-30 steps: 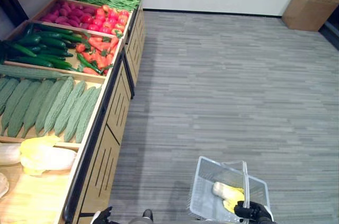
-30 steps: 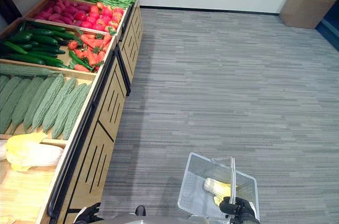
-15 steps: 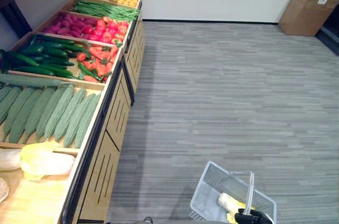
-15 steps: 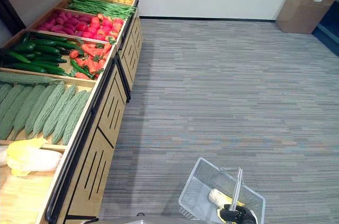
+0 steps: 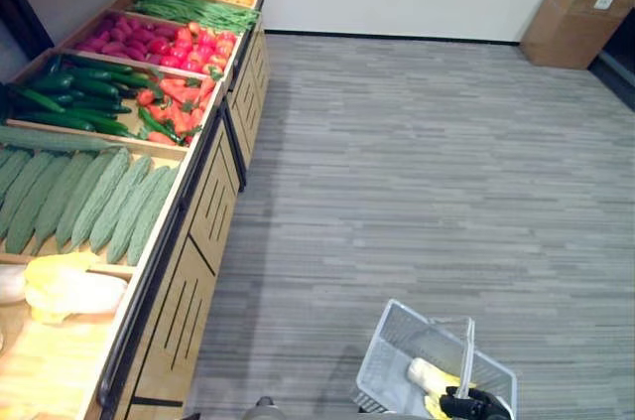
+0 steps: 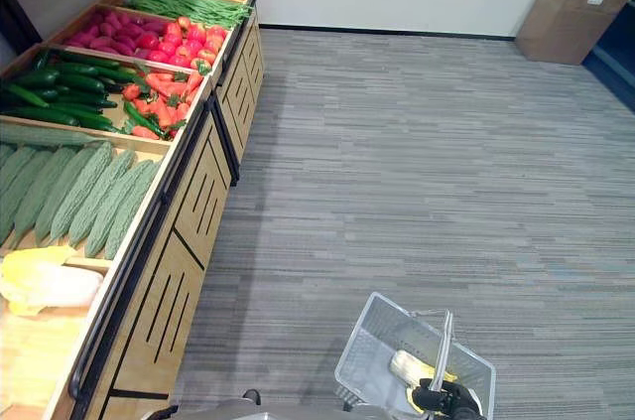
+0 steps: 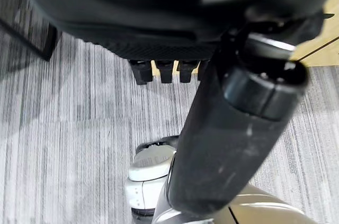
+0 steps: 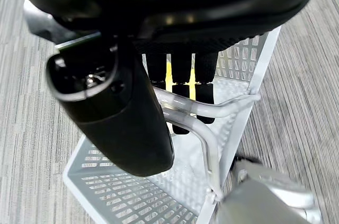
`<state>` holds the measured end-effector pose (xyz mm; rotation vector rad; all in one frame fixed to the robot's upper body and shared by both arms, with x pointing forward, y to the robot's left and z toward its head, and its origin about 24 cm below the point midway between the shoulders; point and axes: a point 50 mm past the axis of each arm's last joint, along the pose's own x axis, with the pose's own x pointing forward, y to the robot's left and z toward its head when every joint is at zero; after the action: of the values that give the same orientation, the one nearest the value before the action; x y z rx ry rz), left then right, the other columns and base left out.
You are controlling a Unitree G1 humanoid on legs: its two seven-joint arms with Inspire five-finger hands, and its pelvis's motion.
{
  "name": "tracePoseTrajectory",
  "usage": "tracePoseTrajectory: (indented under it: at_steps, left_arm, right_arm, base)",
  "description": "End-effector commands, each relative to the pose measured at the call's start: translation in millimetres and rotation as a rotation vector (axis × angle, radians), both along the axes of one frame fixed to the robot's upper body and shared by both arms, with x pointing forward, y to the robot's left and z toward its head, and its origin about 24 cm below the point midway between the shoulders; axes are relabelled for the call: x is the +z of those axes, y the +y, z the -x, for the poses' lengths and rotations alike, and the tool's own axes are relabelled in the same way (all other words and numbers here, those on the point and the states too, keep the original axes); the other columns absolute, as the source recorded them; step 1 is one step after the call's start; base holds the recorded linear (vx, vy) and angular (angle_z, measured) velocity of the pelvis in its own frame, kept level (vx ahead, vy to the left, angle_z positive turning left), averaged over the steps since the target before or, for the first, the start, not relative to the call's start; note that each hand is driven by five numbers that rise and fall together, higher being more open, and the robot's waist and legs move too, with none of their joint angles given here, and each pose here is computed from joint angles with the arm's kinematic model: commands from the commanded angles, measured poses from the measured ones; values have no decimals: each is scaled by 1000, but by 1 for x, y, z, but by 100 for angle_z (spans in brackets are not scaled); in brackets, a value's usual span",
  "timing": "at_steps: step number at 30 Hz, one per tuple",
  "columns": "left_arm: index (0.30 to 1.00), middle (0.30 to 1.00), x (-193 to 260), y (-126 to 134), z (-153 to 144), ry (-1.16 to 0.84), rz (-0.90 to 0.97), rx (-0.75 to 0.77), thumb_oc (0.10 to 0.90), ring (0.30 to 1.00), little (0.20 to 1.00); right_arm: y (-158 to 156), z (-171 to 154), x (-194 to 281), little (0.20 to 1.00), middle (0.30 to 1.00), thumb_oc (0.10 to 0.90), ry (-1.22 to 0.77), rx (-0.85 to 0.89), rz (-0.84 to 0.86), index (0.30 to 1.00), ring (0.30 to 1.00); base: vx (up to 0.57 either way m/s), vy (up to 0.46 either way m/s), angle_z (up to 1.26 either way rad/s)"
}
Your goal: Get the vegetables into the basket
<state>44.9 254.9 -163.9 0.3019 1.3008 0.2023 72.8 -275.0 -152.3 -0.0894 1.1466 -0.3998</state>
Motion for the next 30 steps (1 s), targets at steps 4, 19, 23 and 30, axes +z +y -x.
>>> tracePoseTrajectory:
  at_steps: [4,19,23,30]
  left_arm:
    - [1000,1000,4,6,-17,-54,-35,15,900,1000,1000]
    - [1000,1000,5,12,-13,-29,-55,-45,900,1000,1000]
    - [1000,1000,9,18,-22,-52,-78,-67,900,1000,1000]
    - [1000,1000,14,29,-32,-74,-110,-46,900,1000,1000]
  right_arm:
    - [-36,-32,24,300,300,400,-113,59,155,300,300]
    - [-12,-44,18,300,300,400,-139,103,88,300,300]
    - [-9,-52,20,300,300,400,-168,102,79,300,300]
    - [-5,-74,28,300,300,400,-241,142,80,300,300]
  base:
    - [112,34,10]
    - [196,156,-23]
    - [104,179,-20]
    - [184,52,-4]
